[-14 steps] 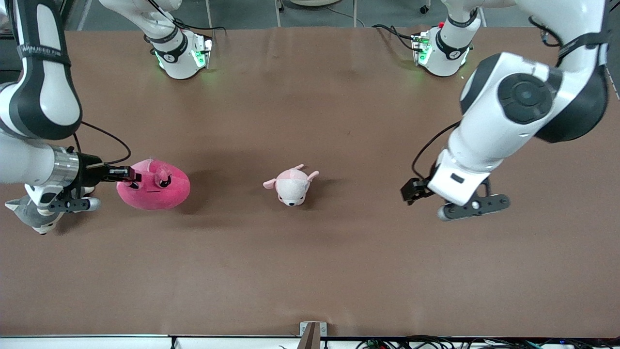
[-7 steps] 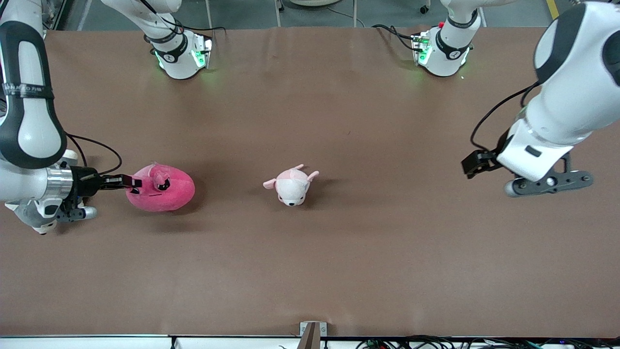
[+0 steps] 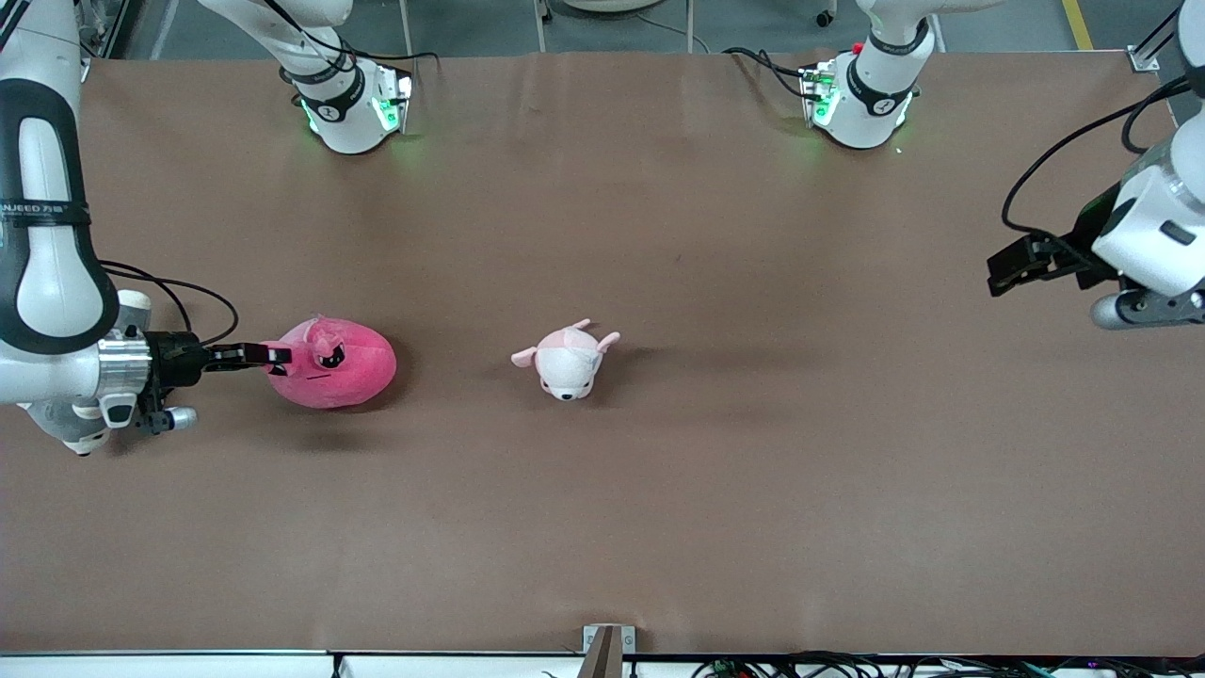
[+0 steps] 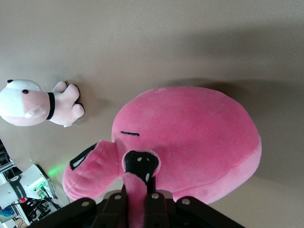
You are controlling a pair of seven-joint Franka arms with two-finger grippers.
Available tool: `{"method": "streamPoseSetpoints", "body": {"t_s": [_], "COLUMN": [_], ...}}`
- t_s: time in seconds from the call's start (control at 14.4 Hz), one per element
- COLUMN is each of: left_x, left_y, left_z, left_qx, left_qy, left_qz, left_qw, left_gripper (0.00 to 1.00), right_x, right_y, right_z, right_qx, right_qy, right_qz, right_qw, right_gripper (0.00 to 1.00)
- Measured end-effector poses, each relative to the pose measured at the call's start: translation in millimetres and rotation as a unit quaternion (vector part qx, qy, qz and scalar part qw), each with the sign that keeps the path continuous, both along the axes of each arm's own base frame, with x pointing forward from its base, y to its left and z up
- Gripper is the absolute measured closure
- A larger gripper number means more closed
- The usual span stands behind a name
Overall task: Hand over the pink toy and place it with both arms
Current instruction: 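Open the right gripper and draw it back from the plush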
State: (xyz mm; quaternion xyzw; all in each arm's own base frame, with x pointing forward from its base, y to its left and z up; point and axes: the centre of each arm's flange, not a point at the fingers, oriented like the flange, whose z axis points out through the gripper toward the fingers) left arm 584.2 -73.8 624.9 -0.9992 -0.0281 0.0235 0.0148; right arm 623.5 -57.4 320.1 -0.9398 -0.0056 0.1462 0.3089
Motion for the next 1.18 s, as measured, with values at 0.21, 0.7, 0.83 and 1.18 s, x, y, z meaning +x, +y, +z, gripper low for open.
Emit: {"method": "streamPoseSetpoints", "body": {"t_s": [0.21, 0.7, 0.83, 1.18], "left_x": [-22.2, -38.3, -40.2, -42.5], "left_y": [0.1, -3.4, -3.5, -4.3], "left_z": [0.9, 7.9, 9.4, 8.2], "left_qx": [0.005, 0.008, 0.009, 0.010], "left_qy": [0.008, 0.005, 0.003, 0.005], "left_qz": [0.000, -0.003, -0.003, -0.004], "left_qw": [1.000, 1.000, 1.000, 1.000], "left_gripper": [0.00, 0.00, 0.00, 0.00], "right_x": [0.2, 7.7, 17.2, 29.9], "right_y": [0.8, -2.7, -9.4, -17.6], "right_z": [-7.7, -25.5, -9.6, 88.8], "right_qx": [0.006, 0.023, 0.020, -0.020], "right_qy": [0.001, -0.003, -0.022, -0.027], "right_qz": [0.004, 0.001, -0.002, -0.013], "right_qw": [1.000, 1.000, 1.000, 0.999], "right_gripper": [0.88, 0.84, 0.71, 0.19]}}
